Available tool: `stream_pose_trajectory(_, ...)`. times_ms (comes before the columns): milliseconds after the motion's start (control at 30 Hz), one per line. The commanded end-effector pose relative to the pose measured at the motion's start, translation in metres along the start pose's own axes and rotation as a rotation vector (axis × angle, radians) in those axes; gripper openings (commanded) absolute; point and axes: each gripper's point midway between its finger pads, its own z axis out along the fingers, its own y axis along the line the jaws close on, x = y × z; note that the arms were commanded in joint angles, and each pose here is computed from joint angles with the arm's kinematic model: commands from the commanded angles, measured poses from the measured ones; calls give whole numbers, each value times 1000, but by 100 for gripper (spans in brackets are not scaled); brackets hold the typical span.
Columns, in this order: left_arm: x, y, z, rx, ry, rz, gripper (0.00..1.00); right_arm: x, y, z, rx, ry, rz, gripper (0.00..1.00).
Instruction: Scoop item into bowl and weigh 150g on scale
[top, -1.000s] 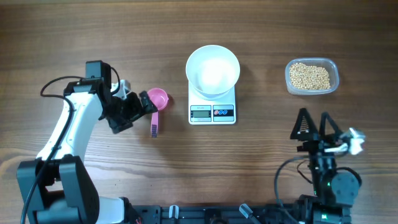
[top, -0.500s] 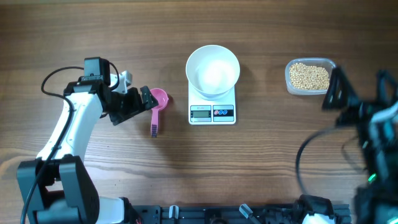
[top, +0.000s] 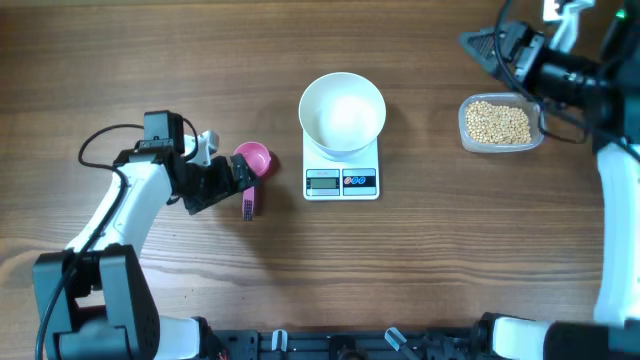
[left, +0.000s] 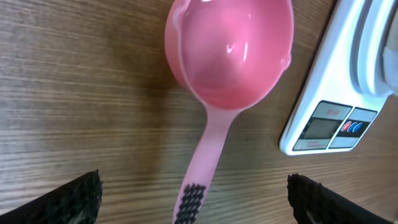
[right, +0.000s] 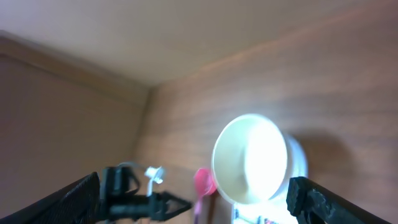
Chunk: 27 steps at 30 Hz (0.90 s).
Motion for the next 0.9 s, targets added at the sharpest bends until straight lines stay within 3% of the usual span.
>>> stream_pose_trajectory(0,2,-2,6,27,2,21,100,13,14,15,-64,80,26,93)
stream_pose_trajectory(200,-5,-9,7,50,-25,21,96,41,-18,39,244,115,26,88)
stream_pose_trajectory(533,-6,-9,20,47,-11,36,96,52,-7,50,238,144,-12,88)
stream_pose_trajectory(667,0,-12,37,111,51,12,94,52,-7,50,238,145,-11,88)
stream_pose_trajectory(733,1,-10,47,112,69,11,89,52,-7,50,238,145,-12,88)
stream_pose_trajectory(867,2,-8,52,110,81,8,65,52,-7,50,239,146,-11,86)
